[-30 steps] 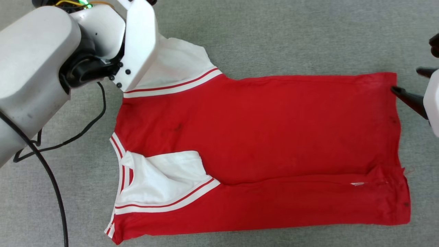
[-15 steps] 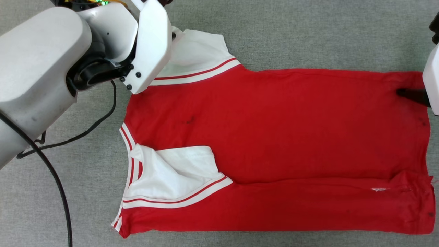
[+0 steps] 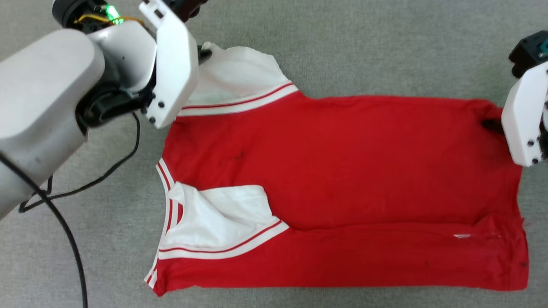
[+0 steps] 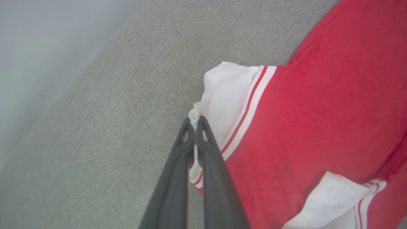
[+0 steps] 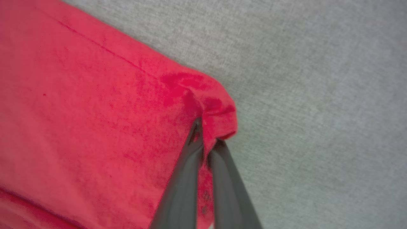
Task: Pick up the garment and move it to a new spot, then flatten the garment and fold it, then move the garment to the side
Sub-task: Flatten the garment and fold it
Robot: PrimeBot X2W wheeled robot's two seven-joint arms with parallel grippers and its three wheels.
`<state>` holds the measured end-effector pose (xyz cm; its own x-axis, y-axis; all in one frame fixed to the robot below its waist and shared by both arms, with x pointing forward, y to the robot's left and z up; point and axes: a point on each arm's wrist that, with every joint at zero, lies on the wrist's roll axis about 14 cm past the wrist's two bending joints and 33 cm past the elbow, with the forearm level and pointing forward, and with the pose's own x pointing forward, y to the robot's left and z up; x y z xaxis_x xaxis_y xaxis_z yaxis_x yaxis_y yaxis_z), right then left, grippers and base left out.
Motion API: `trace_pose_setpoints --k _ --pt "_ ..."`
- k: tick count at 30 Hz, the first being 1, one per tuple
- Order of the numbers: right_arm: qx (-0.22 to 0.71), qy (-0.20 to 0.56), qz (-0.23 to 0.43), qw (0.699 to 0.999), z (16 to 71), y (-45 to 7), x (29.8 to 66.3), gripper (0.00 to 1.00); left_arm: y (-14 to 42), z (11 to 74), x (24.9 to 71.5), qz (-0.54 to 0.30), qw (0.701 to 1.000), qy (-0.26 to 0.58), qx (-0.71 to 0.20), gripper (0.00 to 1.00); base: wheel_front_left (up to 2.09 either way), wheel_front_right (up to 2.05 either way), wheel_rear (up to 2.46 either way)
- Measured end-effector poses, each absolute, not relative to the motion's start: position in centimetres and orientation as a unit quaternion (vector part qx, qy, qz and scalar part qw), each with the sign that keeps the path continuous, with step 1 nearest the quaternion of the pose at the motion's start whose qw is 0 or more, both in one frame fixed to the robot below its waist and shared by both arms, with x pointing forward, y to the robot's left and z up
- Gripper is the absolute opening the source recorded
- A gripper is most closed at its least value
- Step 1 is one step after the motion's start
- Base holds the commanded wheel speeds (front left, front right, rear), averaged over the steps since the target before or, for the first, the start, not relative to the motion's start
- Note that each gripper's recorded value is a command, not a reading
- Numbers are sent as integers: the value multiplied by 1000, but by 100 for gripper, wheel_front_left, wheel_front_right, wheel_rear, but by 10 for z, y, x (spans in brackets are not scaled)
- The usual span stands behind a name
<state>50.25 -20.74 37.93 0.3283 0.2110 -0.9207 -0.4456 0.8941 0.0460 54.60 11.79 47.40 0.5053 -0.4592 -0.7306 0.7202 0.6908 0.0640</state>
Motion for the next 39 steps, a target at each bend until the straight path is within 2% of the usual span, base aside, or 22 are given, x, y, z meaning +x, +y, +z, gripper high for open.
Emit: trace_pose_setpoints --k 13,21,27,33,39 --pt "-91 446 221 863 435 -211 459 0 145 507 478 -336 873 319 154 0 0 0 0" --pt "-83 436 231 866 436 -216 412 0 151 492 414 -334 869 341 130 0 0 0 0" --pt "-70 450 240 857 419 -215 377 0 158 463 363 -327 853 392 109 0 0 0 0" --pt "-60 468 234 850 400 -220 361 0 163 426 329 -316 830 452 88 0 0 0 0" --pt "-54 487 241 838 381 -211 350 0 157 401 314 -317 812 485 69 0 0 0 0"
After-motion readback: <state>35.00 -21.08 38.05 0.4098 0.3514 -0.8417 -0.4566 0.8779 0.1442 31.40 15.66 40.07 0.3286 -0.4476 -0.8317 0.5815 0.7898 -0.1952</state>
